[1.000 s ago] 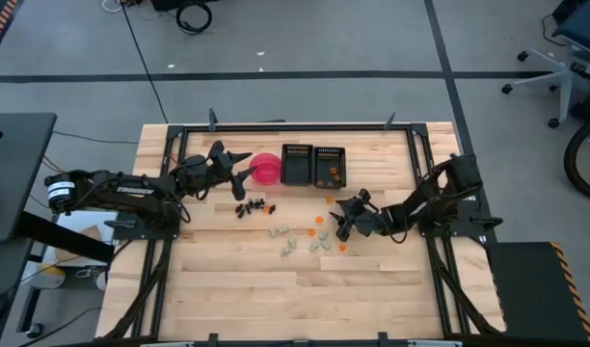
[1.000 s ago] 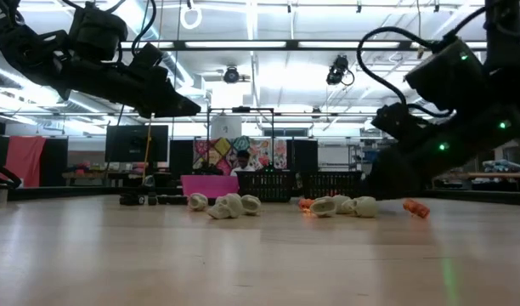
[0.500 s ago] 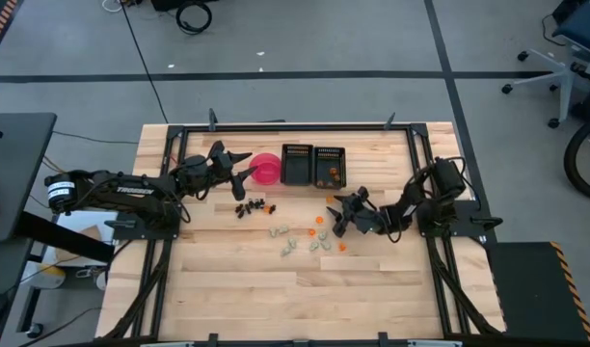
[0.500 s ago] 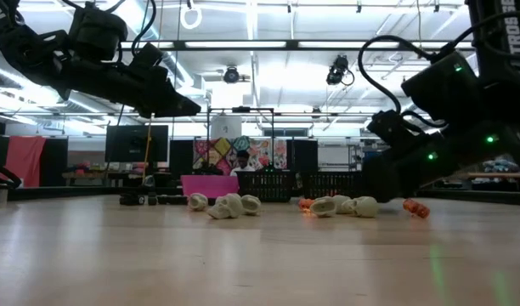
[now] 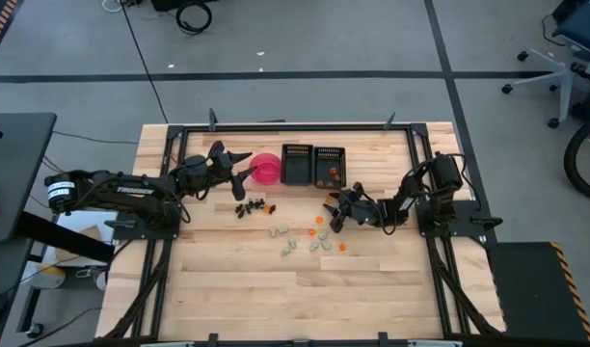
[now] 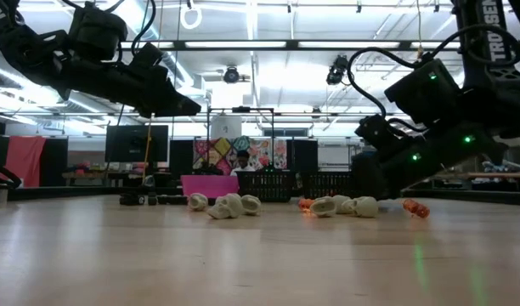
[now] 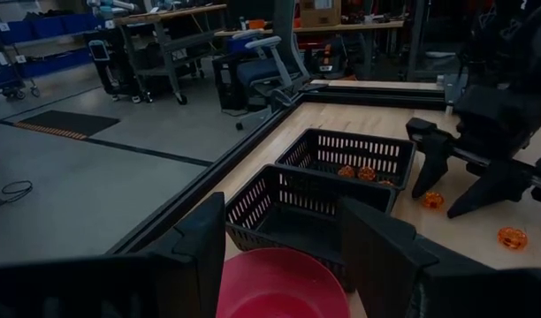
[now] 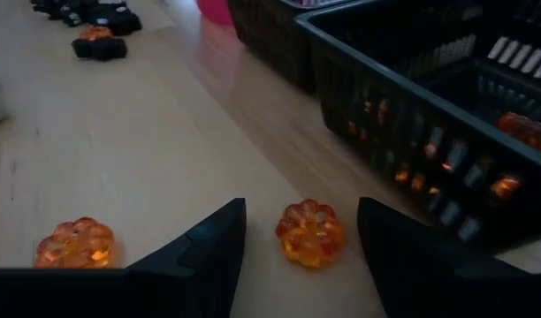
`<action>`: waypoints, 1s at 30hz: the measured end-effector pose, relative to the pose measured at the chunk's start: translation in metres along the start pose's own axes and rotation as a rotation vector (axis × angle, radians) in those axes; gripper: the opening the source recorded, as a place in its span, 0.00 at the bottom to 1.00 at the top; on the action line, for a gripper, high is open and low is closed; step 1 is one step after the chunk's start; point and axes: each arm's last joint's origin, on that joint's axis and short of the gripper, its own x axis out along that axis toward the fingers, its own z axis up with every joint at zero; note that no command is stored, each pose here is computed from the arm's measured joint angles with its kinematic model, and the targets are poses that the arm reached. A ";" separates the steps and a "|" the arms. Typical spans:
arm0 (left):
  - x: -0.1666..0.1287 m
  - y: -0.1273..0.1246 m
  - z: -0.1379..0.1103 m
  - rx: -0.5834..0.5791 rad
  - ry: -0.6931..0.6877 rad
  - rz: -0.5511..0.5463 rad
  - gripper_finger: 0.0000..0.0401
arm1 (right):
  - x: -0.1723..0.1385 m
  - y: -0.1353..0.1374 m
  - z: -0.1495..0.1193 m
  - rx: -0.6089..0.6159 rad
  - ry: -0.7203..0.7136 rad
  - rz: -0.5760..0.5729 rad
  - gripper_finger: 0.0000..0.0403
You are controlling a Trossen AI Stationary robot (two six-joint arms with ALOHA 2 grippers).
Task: Sort Halloween decoration
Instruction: Put the orange pumpkin toy into the right black bin
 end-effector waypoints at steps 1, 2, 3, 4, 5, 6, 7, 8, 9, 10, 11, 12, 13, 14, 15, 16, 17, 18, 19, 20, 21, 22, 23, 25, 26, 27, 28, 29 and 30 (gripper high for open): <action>0.000 0.000 0.000 0.000 0.000 0.000 0.47 | 0.001 0.000 0.001 -0.001 0.002 0.003 0.53; 0.000 0.000 0.000 0.000 0.000 0.000 0.47 | 0.002 -0.001 0.001 -0.003 0.008 0.006 0.52; 0.000 0.000 0.000 0.000 0.000 0.000 0.47 | 0.002 -0.001 0.001 -0.003 0.012 0.008 0.50; 0.000 0.000 0.000 0.000 0.000 0.000 0.47 | 0.003 -0.001 0.001 -0.003 0.015 0.010 0.49; 0.000 0.000 0.000 0.000 0.000 0.000 0.47 | 0.003 -0.002 0.001 0.000 0.019 0.009 0.47; 0.000 0.000 0.000 0.001 0.000 0.000 0.47 | 0.003 -0.002 0.000 0.001 0.023 0.009 0.46; 0.000 0.000 0.000 0.000 0.000 0.000 0.47 | 0.003 -0.002 0.000 0.001 0.024 0.009 0.44; 0.000 0.000 0.000 0.001 0.000 0.000 0.47 | 0.003 -0.002 0.000 0.000 0.025 0.012 0.42; 0.000 0.000 0.000 0.001 0.000 0.000 0.47 | 0.003 -0.002 0.000 0.000 0.027 0.016 0.40; 0.000 0.000 0.000 0.001 0.000 0.000 0.47 | 0.003 -0.001 0.000 0.000 0.028 0.020 0.38; 0.000 0.000 0.000 0.001 0.000 0.000 0.47 | 0.003 -0.001 0.000 0.000 0.030 0.023 0.37; 0.000 0.000 0.000 0.001 0.000 0.000 0.47 | 0.003 -0.001 0.000 -0.001 0.033 0.027 0.35; 0.000 0.000 0.000 0.001 0.000 0.000 0.47 | 0.003 -0.001 0.000 -0.002 0.034 0.030 0.33; 0.000 0.000 0.000 0.001 0.000 0.000 0.47 | 0.003 -0.001 0.000 -0.002 0.036 0.036 0.31; 0.000 0.000 0.000 0.001 0.000 0.000 0.47 | 0.003 -0.001 0.000 -0.002 0.038 0.044 0.30; 0.000 0.000 0.000 0.001 0.001 0.000 0.47 | 0.003 0.000 0.000 -0.003 0.037 0.054 0.29; 0.000 0.000 0.000 0.001 0.000 0.000 0.47 | 0.003 0.000 0.000 -0.003 0.034 0.066 0.28; 0.000 0.000 0.000 0.001 0.001 0.000 0.47 | 0.003 0.000 0.001 -0.004 0.032 0.081 0.28; 0.000 0.000 0.000 0.001 0.000 0.000 0.47 | 0.003 0.001 0.002 -0.007 0.030 0.101 0.28; 0.000 0.000 0.000 0.001 0.000 0.000 0.47 | 0.003 0.002 0.002 -0.013 0.030 0.123 0.28; 0.000 0.000 0.000 0.001 0.000 0.000 0.47 | 0.003 0.003 0.002 -0.017 0.029 0.145 0.28; 0.000 0.000 0.000 0.001 0.000 0.000 0.47 | 0.003 0.003 0.003 -0.019 0.030 0.162 0.29; 0.000 0.000 0.000 0.001 0.000 0.000 0.47 | 0.002 0.004 0.003 -0.021 0.029 0.173 0.29; 0.000 0.000 0.000 0.001 0.000 0.000 0.47 | 0.002 0.005 0.003 -0.028 0.027 0.198 0.29; 0.000 0.000 0.000 0.001 0.000 0.000 0.47 | 0.002 0.006 0.004 -0.032 0.026 0.217 0.29; 0.000 0.000 0.000 0.001 0.001 0.000 0.47 | 0.001 0.006 0.005 -0.040 0.024 0.234 0.29; 0.000 0.000 0.000 0.001 0.000 0.000 0.47 | 0.001 0.007 0.007 -0.047 0.014 0.244 0.29; 0.000 0.000 0.000 0.001 0.000 0.000 0.47 | 0.000 0.008 0.009 -0.052 0.000 0.252 0.29; 0.000 0.000 0.000 0.001 0.001 0.000 0.47 | -0.001 0.009 0.012 -0.062 -0.017 0.257 0.29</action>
